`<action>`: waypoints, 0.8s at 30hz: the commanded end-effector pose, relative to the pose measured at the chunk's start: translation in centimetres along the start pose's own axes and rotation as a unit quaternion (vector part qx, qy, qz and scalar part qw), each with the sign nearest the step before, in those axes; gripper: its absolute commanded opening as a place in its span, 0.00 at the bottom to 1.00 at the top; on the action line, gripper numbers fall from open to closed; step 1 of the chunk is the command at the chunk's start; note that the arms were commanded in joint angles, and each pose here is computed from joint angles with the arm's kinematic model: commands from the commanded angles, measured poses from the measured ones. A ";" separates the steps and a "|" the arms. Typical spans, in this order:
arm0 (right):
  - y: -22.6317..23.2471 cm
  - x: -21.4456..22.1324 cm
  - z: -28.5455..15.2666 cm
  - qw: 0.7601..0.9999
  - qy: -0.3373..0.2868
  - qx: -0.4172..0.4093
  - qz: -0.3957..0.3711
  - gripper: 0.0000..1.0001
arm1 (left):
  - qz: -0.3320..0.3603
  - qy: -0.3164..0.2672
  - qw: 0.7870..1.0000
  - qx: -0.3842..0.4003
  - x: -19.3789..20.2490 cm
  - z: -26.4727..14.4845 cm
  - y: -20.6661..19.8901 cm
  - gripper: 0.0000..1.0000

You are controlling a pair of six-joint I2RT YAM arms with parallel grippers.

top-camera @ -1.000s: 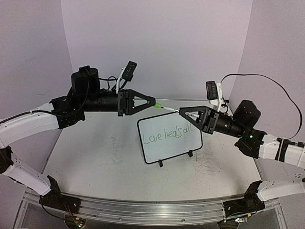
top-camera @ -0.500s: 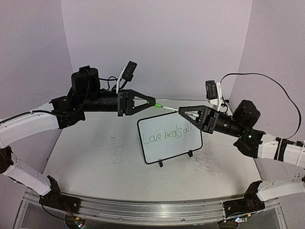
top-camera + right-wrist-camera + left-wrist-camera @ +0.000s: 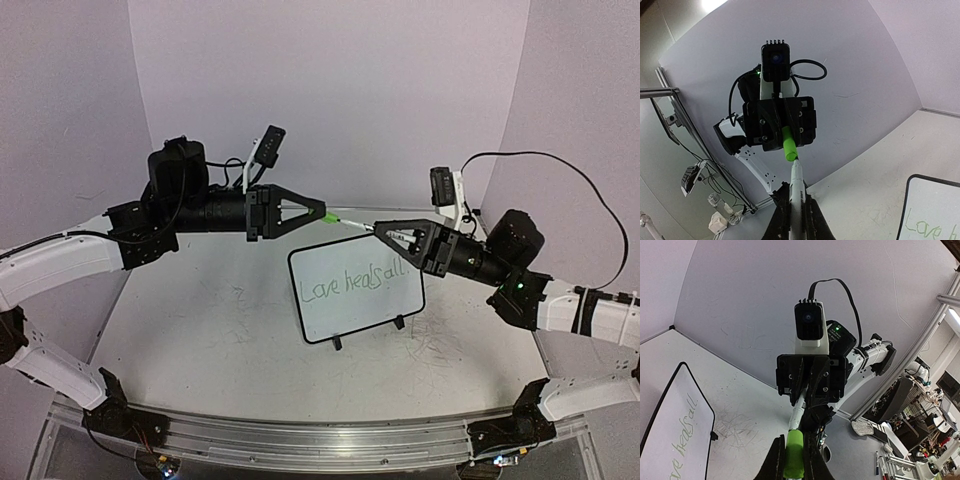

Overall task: Write a sentence on the whiteboard
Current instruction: Insert the whiteboard marker without the cap into the pen cap.

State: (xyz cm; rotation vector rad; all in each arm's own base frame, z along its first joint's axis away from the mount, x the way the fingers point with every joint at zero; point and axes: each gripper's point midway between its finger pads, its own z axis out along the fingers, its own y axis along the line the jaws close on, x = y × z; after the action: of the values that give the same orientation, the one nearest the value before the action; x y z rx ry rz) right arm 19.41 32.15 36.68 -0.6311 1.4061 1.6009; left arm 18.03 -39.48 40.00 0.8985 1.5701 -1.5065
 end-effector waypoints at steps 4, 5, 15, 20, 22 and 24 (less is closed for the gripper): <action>2.5 -1.4 -0.3 0.999 -0.024 -0.043 -0.018 0.00 | 0.019 -0.020 1.000 -0.004 -0.8 -0.2 -0.2 0.00; 2.5 -1.3 -0.2 0.999 -0.022 -0.046 -0.016 0.00 | 0.019 -0.020 1.000 -0.006 -0.8 -0.2 -0.1 0.00; 2.3 -1.2 0.4 0.998 -0.027 -0.055 -0.008 0.00 | 0.015 -0.013 1.000 0.005 -0.5 0.0 -0.4 0.00; 2.4 -1.2 1.5 0.994 -0.045 -0.098 0.015 0.00 | 0.009 -0.009 1.000 0.027 -0.7 0.5 -1.2 0.00; 2.9 -1.6 2.0 0.992 -0.056 -0.117 0.015 0.00 | 0.012 -0.010 0.999 0.038 -1.0 0.6 -2.0 0.00; 2.8 -1.6 2.9 0.991 -0.055 -0.121 0.012 0.00 | 0.011 -0.007 0.999 0.045 -0.9 0.9 -2.4 0.00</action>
State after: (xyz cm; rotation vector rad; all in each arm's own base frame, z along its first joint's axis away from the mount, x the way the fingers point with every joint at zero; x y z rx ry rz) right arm 19.67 34.28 36.27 -0.6139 1.3385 1.7434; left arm 17.91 -39.93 39.46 0.9088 1.5791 -1.5156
